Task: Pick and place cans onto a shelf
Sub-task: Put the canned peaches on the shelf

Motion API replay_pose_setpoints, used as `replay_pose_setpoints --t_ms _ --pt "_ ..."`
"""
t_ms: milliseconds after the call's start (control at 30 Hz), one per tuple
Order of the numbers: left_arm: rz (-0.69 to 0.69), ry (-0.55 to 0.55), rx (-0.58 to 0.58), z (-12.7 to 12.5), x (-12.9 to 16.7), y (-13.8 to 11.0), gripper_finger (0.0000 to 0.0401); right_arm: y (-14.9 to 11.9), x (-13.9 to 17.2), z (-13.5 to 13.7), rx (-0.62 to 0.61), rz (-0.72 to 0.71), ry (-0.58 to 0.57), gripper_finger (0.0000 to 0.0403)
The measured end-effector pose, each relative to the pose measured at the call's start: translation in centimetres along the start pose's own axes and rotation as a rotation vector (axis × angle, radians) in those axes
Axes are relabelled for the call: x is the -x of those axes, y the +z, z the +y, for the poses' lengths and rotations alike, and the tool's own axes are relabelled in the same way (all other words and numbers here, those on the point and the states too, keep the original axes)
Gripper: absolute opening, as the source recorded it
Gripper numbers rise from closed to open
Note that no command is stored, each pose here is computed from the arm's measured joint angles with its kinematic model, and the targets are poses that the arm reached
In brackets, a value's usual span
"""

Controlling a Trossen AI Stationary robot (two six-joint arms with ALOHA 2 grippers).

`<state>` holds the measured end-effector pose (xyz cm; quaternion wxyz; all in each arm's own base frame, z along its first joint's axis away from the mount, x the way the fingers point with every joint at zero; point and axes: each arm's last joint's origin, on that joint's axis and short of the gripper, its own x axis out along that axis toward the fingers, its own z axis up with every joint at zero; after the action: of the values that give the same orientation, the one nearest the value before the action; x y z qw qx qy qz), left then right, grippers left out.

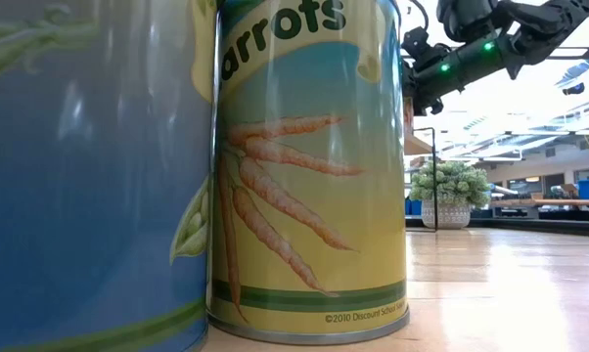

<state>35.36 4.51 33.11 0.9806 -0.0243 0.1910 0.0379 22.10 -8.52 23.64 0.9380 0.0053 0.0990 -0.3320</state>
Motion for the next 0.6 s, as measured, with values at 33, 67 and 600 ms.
replay_pose_setpoints --t_ms 33,67,600 --pt "0.0 0.0 0.0 0.0 0.0 0.0 0.0396 0.0 -0.1 -0.2 -0.002 0.0 -0.002 0.04" --pt "0.0 0.0 0.0 0.0 0.0 0.0 0.0396 0.0 -0.1 -0.3 -0.003 0.001 -0.002 0.04" --pt "-0.002 0.011 -0.007 0.0 0.0 0.0 0.0396 0.0 -0.8 -2.5 0.019 0.004 0.06 0.04"
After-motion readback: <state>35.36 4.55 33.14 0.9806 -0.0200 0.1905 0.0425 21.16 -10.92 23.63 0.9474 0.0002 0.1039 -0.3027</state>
